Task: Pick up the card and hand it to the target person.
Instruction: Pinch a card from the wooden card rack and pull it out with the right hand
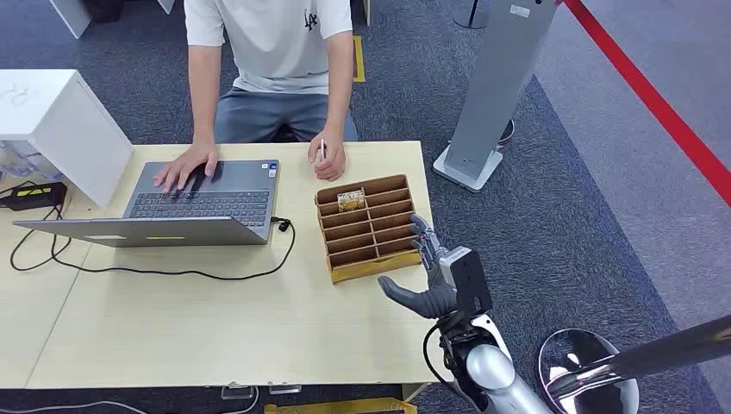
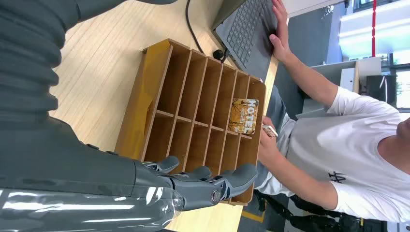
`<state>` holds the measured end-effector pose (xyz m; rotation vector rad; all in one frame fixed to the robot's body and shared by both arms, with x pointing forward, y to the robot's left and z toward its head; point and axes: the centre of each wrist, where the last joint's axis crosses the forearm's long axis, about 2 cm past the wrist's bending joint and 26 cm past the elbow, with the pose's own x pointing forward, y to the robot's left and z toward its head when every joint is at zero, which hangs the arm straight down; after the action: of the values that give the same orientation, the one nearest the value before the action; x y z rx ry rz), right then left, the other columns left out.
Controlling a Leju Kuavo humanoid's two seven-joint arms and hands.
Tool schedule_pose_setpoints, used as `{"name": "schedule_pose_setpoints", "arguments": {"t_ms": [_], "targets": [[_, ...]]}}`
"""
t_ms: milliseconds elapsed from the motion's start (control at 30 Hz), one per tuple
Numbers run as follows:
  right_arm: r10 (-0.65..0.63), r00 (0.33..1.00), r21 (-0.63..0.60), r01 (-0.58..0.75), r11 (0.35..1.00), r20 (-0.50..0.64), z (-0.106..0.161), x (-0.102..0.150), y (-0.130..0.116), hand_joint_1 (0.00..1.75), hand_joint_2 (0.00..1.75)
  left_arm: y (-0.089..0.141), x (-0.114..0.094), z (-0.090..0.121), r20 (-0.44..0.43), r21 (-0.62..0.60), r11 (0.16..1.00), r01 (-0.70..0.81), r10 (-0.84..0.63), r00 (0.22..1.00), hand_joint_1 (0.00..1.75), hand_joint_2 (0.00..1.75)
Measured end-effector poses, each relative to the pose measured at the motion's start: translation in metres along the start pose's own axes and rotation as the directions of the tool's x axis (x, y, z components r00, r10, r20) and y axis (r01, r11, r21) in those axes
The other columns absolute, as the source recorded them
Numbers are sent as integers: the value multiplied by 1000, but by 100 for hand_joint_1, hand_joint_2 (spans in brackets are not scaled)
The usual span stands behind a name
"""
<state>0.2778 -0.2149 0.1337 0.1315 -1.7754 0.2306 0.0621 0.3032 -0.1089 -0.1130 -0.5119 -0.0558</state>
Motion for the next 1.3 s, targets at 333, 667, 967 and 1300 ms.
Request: {"name": "schedule_pose_setpoints", "arguments": {"t_ms": [333, 667, 967, 1300], "targets": [[0, 1000, -1, 0, 1000, 1, 0, 0, 0, 0, 175, -1, 0, 0, 0, -2, 1000, -1, 1, 1000, 0, 0], [106, 994, -19, -106, 994, 8, -6, 4, -1, 101, 175, -1, 0, 0, -1, 3, 1000, -1, 1, 1000, 0, 0], [655, 752, -69, -651, 756, 79, -61, 53, 1, 117, 175, -1, 8, -3, 17, -18, 1000, 0, 0, 1000, 0, 0], [829, 541, -48, -833, 552, 142, -105, 69, 21, 131, 175, -2, 14, -5, 20, -27, 1000, 16, -15, 1000, 0, 0]]}}
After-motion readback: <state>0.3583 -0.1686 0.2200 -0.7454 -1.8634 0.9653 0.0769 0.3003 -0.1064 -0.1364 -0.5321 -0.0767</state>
